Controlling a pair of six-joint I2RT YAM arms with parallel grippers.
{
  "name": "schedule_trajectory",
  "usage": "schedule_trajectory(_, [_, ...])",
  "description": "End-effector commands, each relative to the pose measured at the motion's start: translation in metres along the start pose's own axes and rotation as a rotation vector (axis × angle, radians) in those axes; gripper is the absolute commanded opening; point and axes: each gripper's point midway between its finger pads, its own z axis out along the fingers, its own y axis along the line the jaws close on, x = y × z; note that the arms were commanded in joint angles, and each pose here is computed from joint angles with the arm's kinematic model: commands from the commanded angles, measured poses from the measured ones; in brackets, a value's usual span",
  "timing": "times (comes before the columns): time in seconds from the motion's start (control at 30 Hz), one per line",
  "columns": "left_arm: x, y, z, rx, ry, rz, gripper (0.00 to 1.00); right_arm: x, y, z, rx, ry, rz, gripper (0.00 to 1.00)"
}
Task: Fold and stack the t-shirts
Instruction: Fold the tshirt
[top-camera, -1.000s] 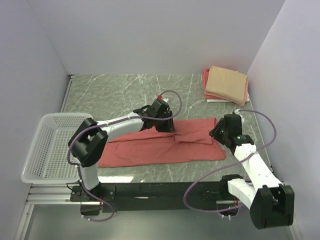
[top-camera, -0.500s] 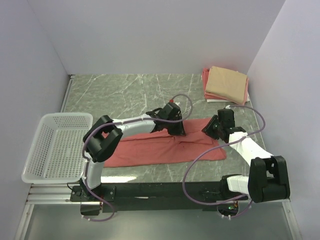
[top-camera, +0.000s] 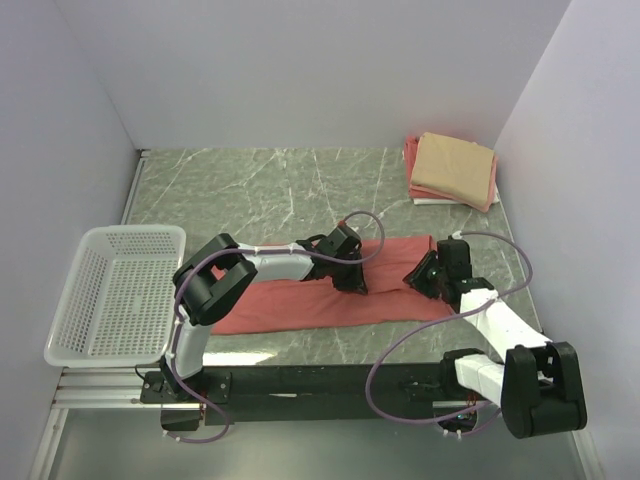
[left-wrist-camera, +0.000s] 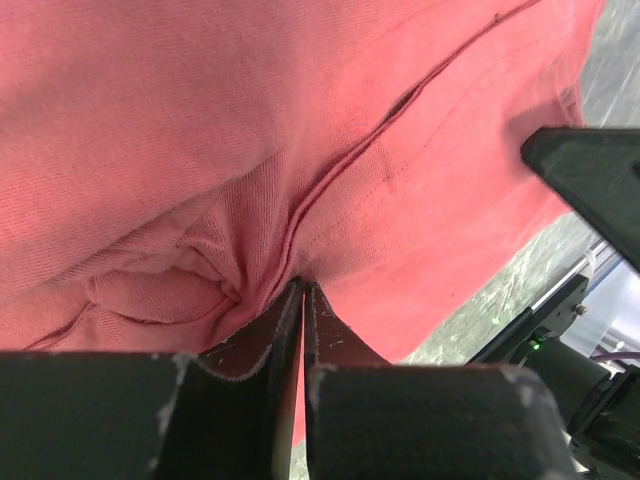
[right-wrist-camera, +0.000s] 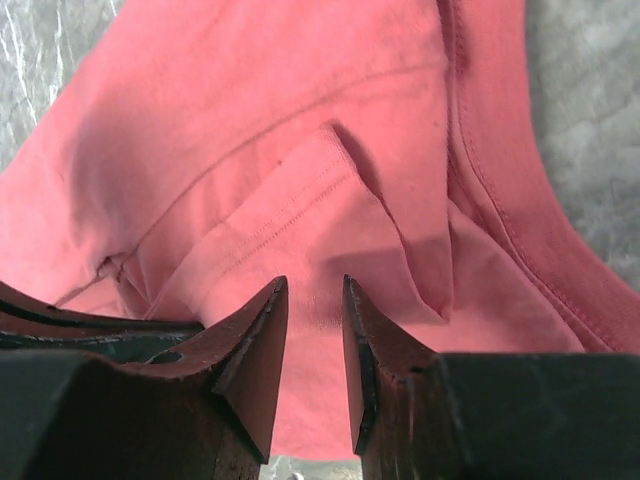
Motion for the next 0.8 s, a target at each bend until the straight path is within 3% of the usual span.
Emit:
schedule_trajectory(0.0, [-0.004,-0.012,-0.007,0.045,-0.032,0.001,0.11,0.007,-0.004,-0.002,0.000,0.001,0.011,0.36])
schedule_trajectory(0.37, [-0.017,-0.025,-0.030,0.047,-0.068,0.038,0.13,0.010,-0.019,-0.007,0.064,-0.010,0.027,0.34])
schedule_trajectory(0.57, [-0.029,-0.044,-0.051,0.082,-0.106,0.066,0.15,-0.016,0.023,-0.037,-0.070,-0.079,0.016,0.28])
schedule_trajectory(0.77, [-0.032,-0.032,-0.041,0.059,-0.089,0.041,0.10,-0.027,0.056,-0.045,-0.149,-0.090,0.001,0.27])
